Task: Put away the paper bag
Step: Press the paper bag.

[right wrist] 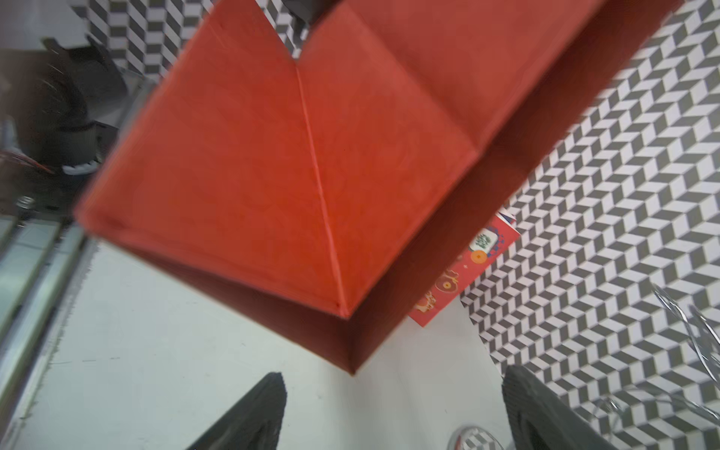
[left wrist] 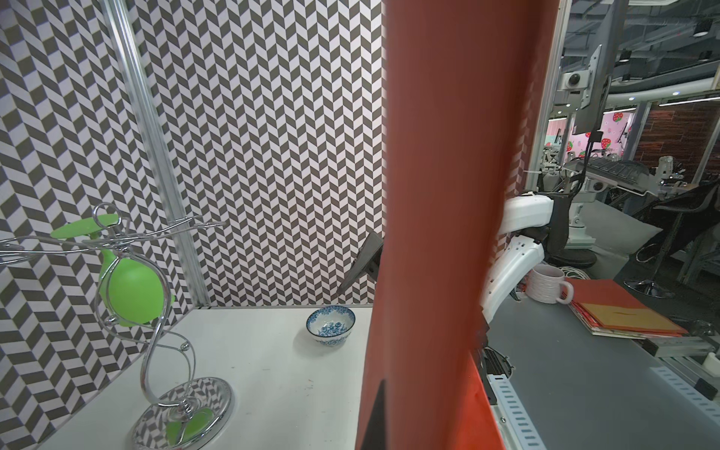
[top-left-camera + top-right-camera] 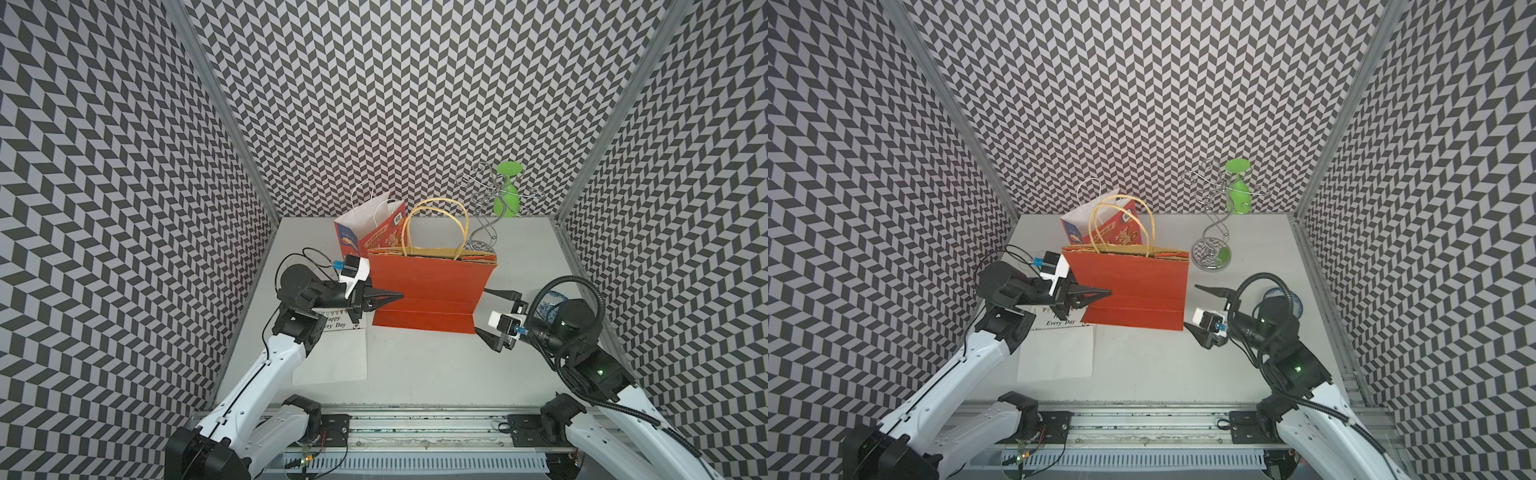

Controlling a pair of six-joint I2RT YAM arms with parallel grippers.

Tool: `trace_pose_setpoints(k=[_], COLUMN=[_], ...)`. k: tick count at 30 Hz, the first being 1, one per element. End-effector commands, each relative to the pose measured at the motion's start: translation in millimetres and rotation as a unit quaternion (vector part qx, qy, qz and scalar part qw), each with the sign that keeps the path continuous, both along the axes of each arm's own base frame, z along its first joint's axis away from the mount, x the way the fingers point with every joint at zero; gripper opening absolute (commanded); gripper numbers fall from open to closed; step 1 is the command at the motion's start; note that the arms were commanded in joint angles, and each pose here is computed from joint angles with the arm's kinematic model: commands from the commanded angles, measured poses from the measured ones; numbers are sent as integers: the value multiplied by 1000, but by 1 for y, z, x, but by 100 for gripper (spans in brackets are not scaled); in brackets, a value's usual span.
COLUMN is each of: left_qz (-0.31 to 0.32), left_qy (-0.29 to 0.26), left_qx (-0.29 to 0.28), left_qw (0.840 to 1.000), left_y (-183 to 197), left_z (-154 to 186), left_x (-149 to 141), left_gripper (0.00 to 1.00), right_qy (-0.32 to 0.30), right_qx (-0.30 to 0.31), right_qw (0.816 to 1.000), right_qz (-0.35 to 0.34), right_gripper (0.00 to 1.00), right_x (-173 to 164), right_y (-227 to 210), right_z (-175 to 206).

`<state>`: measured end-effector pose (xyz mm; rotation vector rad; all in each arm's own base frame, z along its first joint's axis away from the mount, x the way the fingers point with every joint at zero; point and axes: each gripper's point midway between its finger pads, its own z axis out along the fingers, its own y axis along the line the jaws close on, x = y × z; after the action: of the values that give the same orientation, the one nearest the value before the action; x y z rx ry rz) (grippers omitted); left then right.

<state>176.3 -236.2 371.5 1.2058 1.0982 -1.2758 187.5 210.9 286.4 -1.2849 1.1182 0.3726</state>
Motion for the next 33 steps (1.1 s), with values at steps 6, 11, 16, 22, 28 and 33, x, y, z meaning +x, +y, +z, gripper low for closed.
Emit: trace_pose_setpoints(k=[6,11,16,22,28,33], left_qz=[-13,2,6,15,58,133], left_qy=[-13,-14,-12,-7,-29,-86], left_qx=[-7,-6,-8,-15,-30,-36], left_qw=[1000,1000,1000,1000,997,987], left_y=[-2,-3,-3,-3,10,35], left_z=[9,5,6,10,24,52], left_x=[-10,-4,-1,1,7,8], left_gripper=[0,0,0,10,55,73], right_qy=[-32,-14,-13,11,19,15], right_qx=[101,101,116,114,111,108], right_qw=[979,979,976,975,979,988], right_qz=[172,177,184,189,170,109], right_gripper=[72,51,28,0,0,0], right_x=[-47,-45,-45,-40,-37,-26], right_y=[28,32,35,41,38,28], right_z=[51,47,53,52,50,50])
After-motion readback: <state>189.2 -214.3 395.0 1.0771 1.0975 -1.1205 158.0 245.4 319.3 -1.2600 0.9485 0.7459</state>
